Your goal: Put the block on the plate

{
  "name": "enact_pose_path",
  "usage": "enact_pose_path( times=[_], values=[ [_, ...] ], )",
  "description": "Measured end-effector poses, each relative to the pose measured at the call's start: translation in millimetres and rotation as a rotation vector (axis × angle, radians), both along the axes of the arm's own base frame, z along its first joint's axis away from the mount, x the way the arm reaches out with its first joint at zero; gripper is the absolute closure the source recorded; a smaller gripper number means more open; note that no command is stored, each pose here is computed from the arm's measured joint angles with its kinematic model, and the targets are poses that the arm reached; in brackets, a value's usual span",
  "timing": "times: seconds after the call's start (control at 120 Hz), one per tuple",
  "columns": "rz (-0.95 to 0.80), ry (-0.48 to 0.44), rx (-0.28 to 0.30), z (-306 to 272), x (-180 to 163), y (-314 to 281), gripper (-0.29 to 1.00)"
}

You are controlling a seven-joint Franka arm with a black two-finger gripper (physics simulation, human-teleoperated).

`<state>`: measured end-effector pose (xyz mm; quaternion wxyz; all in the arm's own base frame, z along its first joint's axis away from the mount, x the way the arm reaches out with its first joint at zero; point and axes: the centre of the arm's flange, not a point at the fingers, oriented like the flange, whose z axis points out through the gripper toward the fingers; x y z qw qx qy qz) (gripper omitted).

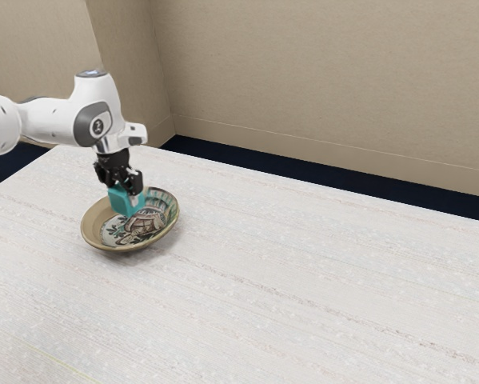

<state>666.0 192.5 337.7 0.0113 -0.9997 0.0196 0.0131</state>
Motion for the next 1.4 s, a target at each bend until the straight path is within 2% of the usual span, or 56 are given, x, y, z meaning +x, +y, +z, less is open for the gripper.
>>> enact_pose_path(
  times=[0.308,0.475,0.658,0.842,1.083,1.4],
  values=[
    [-0.011,0.036,-0.014,-35.6,-0.5,6.9,0.30],
    [-0.014,0.033,-0.007,-33.3,-0.2,7.7,0.14],
    [-0.018,0.021,0.009,-18.1,-0.5,7.4,0.06],
    [-0.034,0.006,0.034,18.8,-1.9,-2.9,0.03],
    [-0.052,-0.017,0.092,105.7,-17.7,-22.8,0.01],
    [-0.067,-0.019,0.111,173.8,-37.8,-47.1,0.00]
  ],
)
